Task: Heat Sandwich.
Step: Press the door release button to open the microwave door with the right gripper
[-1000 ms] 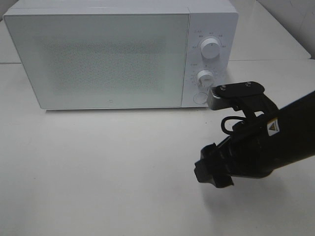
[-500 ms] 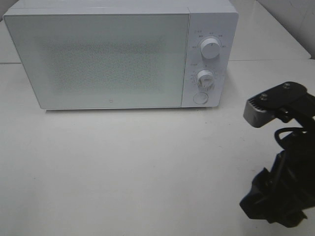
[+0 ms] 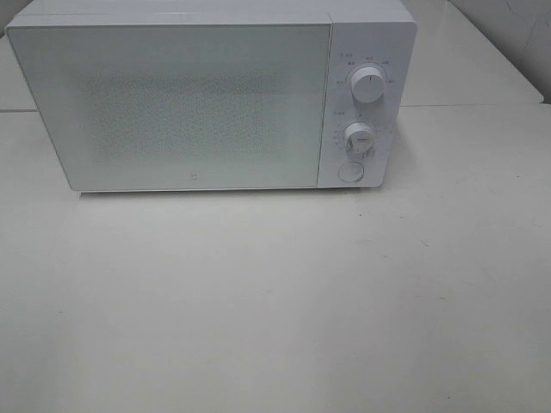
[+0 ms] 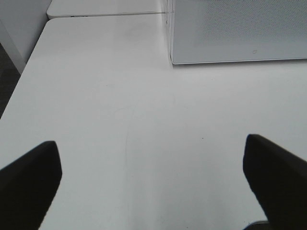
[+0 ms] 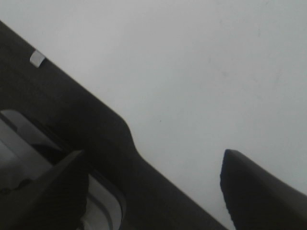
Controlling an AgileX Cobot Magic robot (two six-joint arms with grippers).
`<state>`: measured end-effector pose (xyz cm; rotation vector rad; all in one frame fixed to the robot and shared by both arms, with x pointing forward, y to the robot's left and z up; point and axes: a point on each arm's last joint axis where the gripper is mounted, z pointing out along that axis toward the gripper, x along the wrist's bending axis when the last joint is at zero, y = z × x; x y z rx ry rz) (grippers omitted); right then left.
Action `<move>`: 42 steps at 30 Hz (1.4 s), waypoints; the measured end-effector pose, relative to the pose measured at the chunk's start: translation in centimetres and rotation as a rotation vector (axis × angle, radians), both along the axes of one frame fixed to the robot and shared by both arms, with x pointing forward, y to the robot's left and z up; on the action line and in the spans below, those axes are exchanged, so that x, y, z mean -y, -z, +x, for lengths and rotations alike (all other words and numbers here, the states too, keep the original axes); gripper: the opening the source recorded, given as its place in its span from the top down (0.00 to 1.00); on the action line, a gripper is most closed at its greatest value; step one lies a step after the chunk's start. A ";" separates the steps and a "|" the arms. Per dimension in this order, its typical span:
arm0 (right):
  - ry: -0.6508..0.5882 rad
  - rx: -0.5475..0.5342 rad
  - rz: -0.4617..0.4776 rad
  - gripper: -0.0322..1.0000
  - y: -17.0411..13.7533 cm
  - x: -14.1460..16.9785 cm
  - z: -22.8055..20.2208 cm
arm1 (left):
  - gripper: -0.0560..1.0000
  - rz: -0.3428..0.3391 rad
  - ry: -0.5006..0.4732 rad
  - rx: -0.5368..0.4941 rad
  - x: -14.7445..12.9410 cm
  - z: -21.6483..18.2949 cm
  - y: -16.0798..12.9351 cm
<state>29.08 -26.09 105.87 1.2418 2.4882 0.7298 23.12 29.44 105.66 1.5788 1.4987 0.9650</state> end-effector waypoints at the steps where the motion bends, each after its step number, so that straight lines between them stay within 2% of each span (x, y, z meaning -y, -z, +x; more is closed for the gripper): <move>1: 0.002 0.041 0.017 0.24 -0.2 0.5 -0.6 | 0.02 0.000 0.000 0.000 0.0 0.0 0.0; 6: 0.005 0.161 0.095 0.24 0.2 2.3 -2.9 | 0.02 0.000 0.000 0.000 0.0 0.0 0.0; 12: 0.012 0.249 0.164 0.24 0.5 3.3 -4.4 | 0.02 0.000 0.000 0.000 0.0 0.0 0.0; 18: 0.070 0.260 0.203 0.24 1.0 3.2 -4.1 | 0.02 0.000 0.000 0.000 0.0 0.0 0.0; 23: 0.157 0.272 0.196 0.24 1.0 3.3 -4.0 | 0.02 0.000 0.000 0.000 0.0 0.0 0.0; 32: 0.401 0.297 0.163 0.24 1.0 3.6 -3.9 | 0.02 0.000 0.000 0.000 0.0 0.0 0.0; 42: 0.550 0.322 0.145 0.24 1.0 3.8 -4.0 | 0.02 0.000 0.000 0.000 0.0 0.0 0.0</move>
